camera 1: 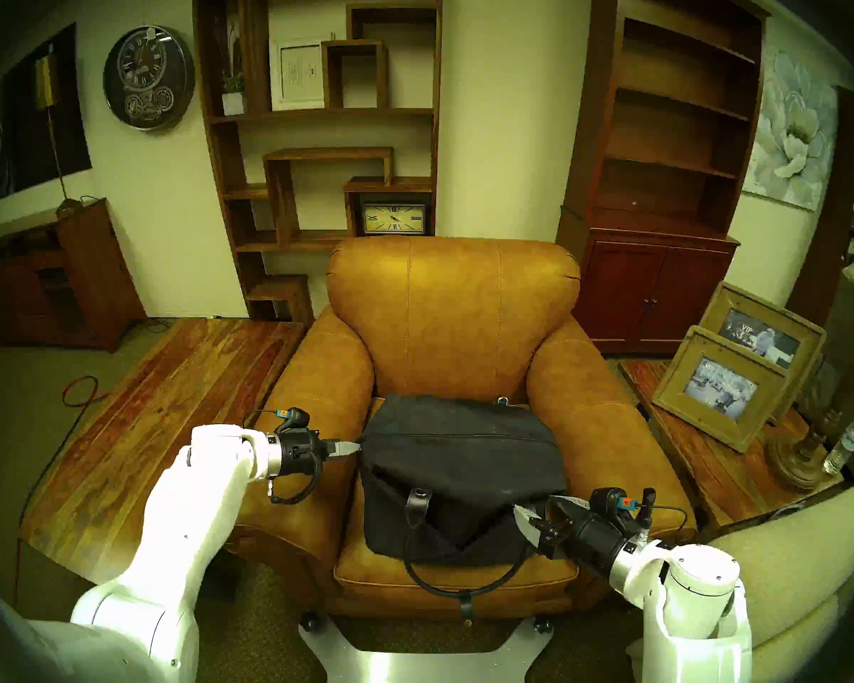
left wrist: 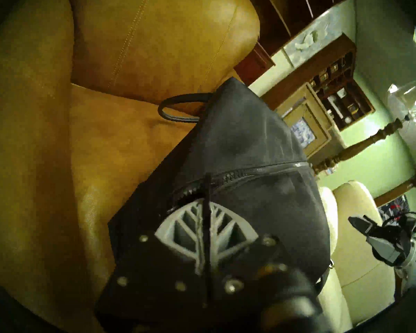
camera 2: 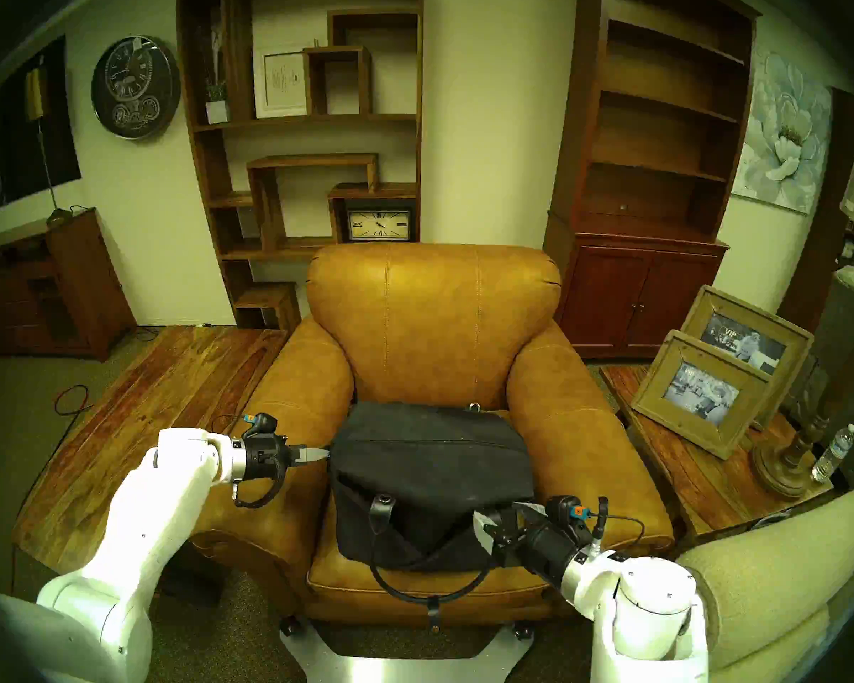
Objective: Open a bag with a zipper
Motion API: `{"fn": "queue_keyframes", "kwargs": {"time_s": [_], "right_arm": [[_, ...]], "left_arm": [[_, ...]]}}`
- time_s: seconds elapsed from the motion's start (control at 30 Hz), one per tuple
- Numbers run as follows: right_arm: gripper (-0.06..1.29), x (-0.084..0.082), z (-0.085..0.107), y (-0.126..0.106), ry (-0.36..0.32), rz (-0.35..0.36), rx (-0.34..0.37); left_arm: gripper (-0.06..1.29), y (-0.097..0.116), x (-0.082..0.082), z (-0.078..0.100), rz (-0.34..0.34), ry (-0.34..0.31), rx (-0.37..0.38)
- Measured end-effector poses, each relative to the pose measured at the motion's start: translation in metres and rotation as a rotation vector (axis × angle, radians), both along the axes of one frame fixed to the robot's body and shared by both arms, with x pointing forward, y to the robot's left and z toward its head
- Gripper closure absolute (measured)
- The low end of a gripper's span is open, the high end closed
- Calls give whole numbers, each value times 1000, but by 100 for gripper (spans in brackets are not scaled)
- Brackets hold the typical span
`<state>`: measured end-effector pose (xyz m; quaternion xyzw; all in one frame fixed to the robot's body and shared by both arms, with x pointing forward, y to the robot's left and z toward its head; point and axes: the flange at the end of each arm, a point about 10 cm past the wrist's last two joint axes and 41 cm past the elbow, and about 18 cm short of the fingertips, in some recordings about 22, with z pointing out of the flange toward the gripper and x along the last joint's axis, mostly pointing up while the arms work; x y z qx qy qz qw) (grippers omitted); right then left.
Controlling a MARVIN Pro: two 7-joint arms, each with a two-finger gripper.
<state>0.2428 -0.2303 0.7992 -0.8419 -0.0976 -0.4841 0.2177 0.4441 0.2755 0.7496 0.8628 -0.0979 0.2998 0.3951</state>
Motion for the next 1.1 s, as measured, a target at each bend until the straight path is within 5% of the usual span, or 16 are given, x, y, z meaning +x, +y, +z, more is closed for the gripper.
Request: {"fn": "queue_keyframes", "kwargs": {"time_s": [0.27,0.5,1.1], "right_arm": [[2,0,0,0,0,0,0],[2,0,0,0,0,0,0],[2,0,0,0,0,1,1]], "left_arm": [[122,-13,4,26,-108,19,141],[122,-20,8,46,-117,10,235],[122,-61,-2,88,-251,-92,299]]}}
